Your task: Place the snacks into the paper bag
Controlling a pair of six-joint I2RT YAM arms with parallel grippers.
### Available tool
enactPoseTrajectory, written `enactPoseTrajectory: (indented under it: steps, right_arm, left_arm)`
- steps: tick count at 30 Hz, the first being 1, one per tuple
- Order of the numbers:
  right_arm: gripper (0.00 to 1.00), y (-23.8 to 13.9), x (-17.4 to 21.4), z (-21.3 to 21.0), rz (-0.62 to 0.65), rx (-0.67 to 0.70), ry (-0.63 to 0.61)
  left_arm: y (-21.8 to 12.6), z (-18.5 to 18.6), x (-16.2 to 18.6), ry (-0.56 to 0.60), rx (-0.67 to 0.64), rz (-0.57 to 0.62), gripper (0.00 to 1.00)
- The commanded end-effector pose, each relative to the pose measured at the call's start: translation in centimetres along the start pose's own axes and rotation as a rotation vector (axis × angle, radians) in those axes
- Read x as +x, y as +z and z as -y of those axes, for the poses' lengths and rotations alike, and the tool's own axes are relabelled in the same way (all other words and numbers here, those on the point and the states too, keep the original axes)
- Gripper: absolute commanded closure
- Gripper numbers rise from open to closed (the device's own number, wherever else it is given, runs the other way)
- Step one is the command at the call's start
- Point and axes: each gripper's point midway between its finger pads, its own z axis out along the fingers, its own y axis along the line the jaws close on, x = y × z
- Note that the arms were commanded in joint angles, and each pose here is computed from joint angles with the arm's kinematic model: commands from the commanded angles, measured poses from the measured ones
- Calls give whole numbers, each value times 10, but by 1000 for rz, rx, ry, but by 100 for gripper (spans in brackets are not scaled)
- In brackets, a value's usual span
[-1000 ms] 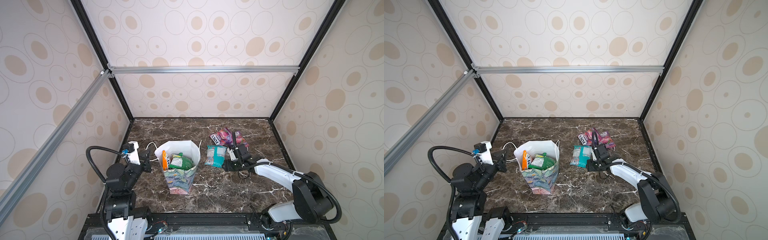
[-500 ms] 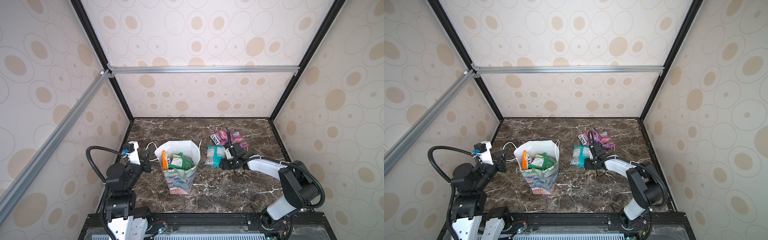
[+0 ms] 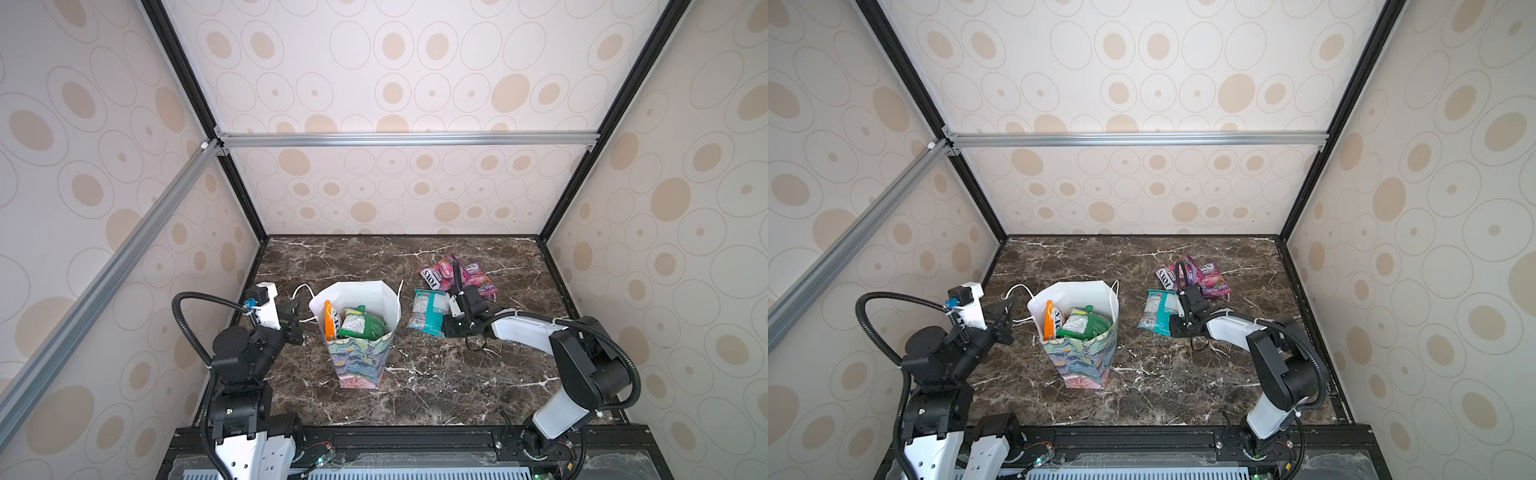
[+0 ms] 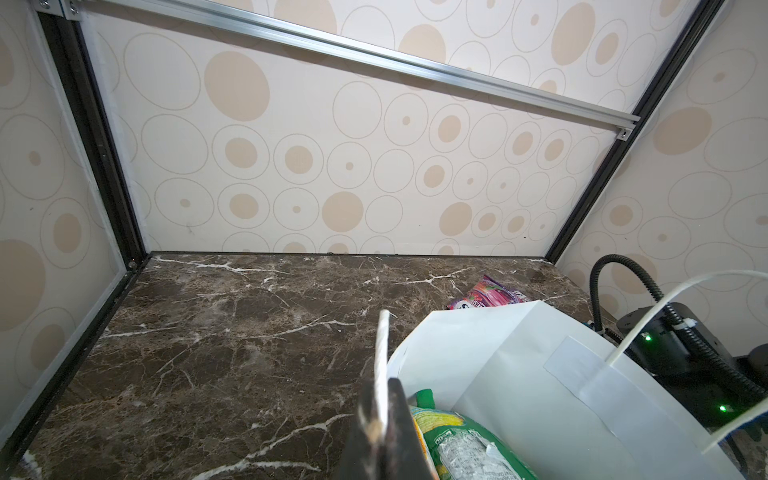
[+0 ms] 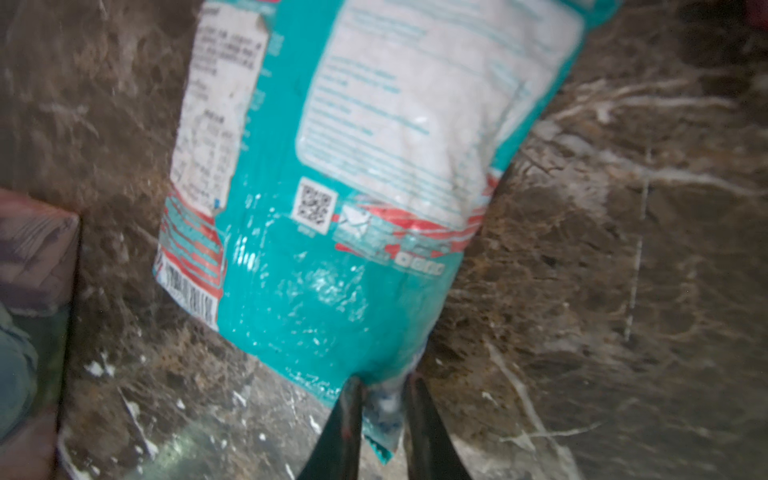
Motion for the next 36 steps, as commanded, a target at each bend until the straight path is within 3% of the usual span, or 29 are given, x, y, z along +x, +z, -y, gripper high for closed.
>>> enactPoseTrajectory:
  steps: [1,3,16,20,22,24,28,36]
  right_arm:
    - [91,5,0,6,7,23,41]
    - [100,4,-3,5,14,17,43]
    - [100,-44,-28,-17,130,-62,9]
    - [100,-50,-31,-9,127,-2,-1]
    - [61,-49,-36,-1,132,38,-1]
    - [47,-48,-45,1,151,27,15]
    - [41,-45,-70,10,225,-21,105]
    - [39,-9,-100,18,265,-196,241]
  left_arm:
    - [-1,2,-3,28,5,11,100]
    - [-1,1,-3,27,3,10,100]
    - [-2,1,-3,28,0,12,100]
    - [-1,1,-3,29,1,12,100]
    - [-2,2,-3,29,4,13,100]
    - [-2,2,-3,30,5,12,100]
    - [-2,2,-4,30,3,14,100]
    - [-2,1,-3,29,0,11,100]
